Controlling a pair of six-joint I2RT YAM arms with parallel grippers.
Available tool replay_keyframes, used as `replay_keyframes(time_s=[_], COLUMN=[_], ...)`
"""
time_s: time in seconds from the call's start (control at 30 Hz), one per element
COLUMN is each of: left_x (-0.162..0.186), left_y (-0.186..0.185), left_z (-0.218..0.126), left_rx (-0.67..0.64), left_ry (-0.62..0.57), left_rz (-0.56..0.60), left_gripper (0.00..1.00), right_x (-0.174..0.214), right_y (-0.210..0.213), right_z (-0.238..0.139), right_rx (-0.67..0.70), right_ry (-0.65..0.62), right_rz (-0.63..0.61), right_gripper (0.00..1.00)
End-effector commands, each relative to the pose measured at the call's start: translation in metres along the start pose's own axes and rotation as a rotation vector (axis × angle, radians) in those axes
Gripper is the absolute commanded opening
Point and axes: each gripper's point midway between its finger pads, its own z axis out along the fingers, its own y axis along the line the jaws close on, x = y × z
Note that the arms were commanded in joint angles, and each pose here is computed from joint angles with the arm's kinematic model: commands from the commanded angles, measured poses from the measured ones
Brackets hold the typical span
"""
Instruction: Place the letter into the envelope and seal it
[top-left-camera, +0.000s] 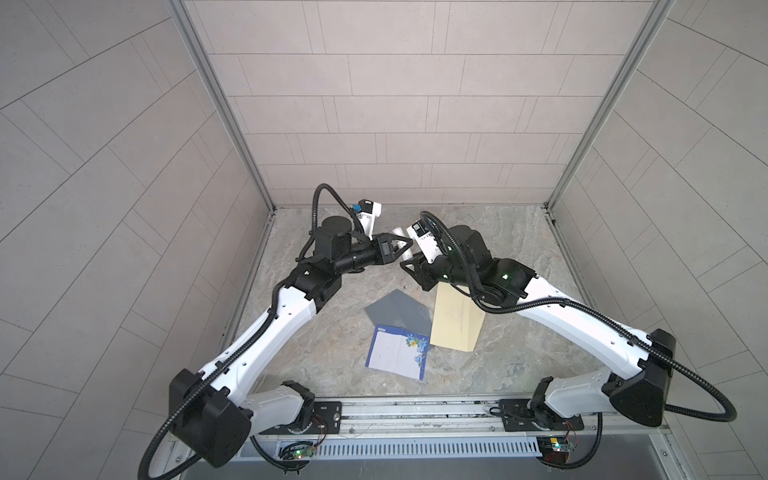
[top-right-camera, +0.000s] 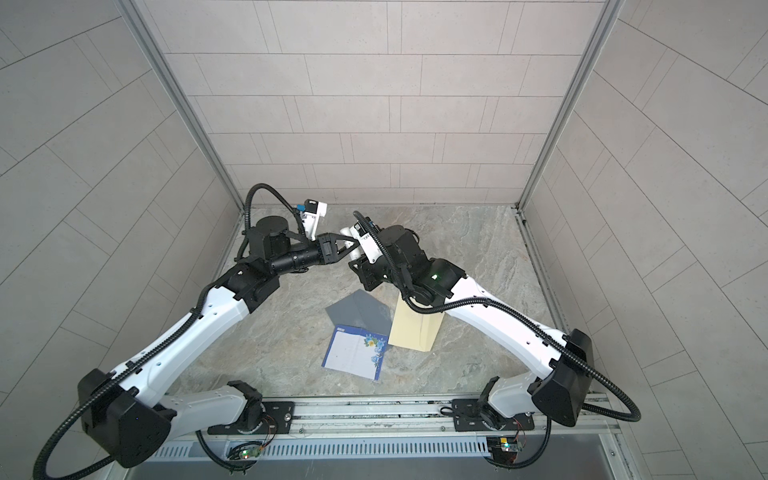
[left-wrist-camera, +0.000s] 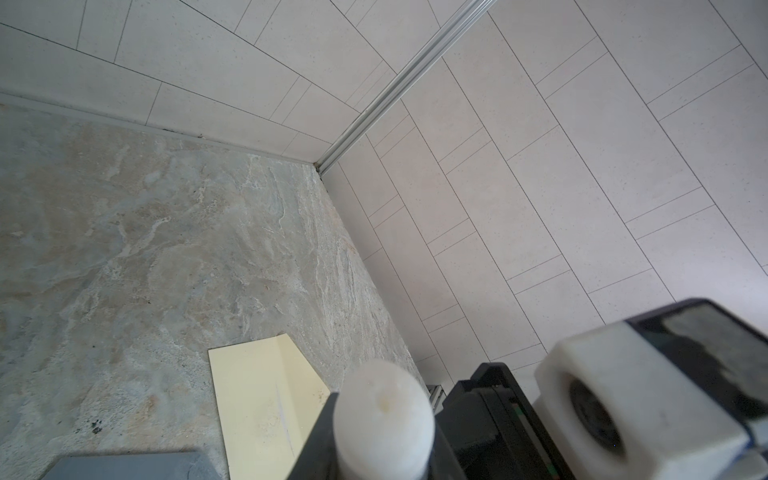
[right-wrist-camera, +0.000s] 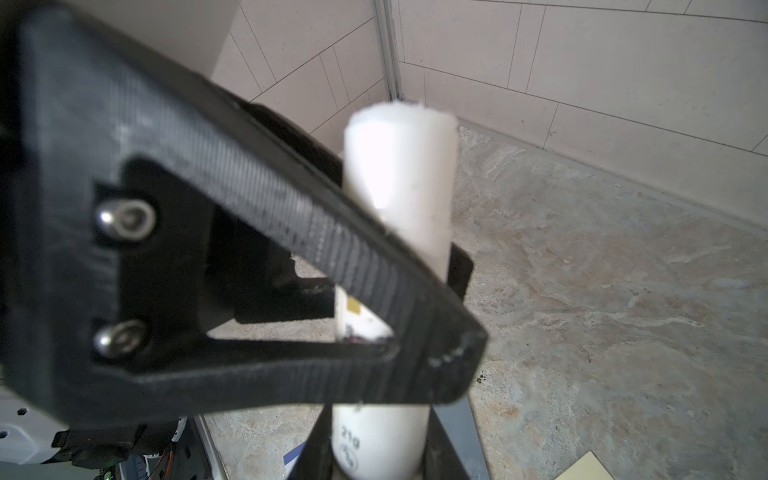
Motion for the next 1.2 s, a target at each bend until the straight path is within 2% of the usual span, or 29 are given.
replay_keyframes(time_s=[0.0, 0.07, 0.13, 0.23, 0.4, 0.57, 0.63, 0.73, 0.8, 0.93, 1.03, 1.1, 1.17], left_x=[0.003, 0.012, 0.021, 0.039, 0.064, 0.078, 0.078, 0.075, 0.059, 0.009, -0.016, -0.026, -0.032], left_y=[-0.012, -0.02, -0.037, -0.063, -0.073, -0.065, -0.06, -0.036, -0.009, 0.021, 0.031, 0.039, 0.042], left_z=[0.002, 0.001, -0.004, -0.017, -0.028, -0.03, -0.028, -0.019, -0.008, 0.001, 0.006, 0.009, 0.011], left_rx=[0.056, 0.106, 0.213, 0.4, 0.541, 0.557, 0.528, 0.351, 0.156, -0.088, -0.126, -0.125, -0.102], left_ry=[0.036, 0.091, 0.144, 0.213, 0.366, 0.42, 0.415, 0.395, 0.327, 0.083, -0.072, -0.158, -0.214], left_rz=[0.061, 0.116, 0.168, 0.229, 0.212, 0.213, 0.221, 0.261, 0.264, 0.138, -0.048, -0.186, -0.272], left_gripper=[0.0, 0.0, 0.0, 0.0, 0.0, 0.0, 0.0, 0.0, 0.0, 0.0, 0.0, 0.0, 0.0], right_x=[-0.015, -0.021, -0.03, -0.033, -0.027, -0.015, -0.014, -0.011, -0.014, -0.024, -0.032, -0.03, -0.026], right_y=[0.021, 0.03, 0.045, 0.064, 0.086, 0.089, 0.083, 0.063, 0.047, 0.016, -0.023, -0.051, -0.062], right_z=[-0.022, -0.032, -0.051, -0.078, -0.113, -0.12, -0.116, -0.106, -0.105, -0.111, -0.112, -0.108, -0.098], right_rx=[-0.202, -0.368, -0.549, -0.7, -0.787, -0.772, -0.719, -0.552, -0.441, -0.259, -0.064, 0.048, 0.06], right_ry=[-0.067, -0.098, -0.149, -0.195, -0.207, -0.175, -0.158, -0.123, -0.142, -0.25, -0.358, -0.422, -0.461], right_rz=[0.048, 0.11, 0.141, 0.109, 0.006, -0.052, -0.05, -0.033, -0.018, 0.033, 0.154, 0.283, 0.378], right_gripper=[0.0, 0.0, 0.0, 0.0, 0.0, 0.0, 0.02, 0.44, 0.61, 0.71, 0.73, 0.73, 0.71])
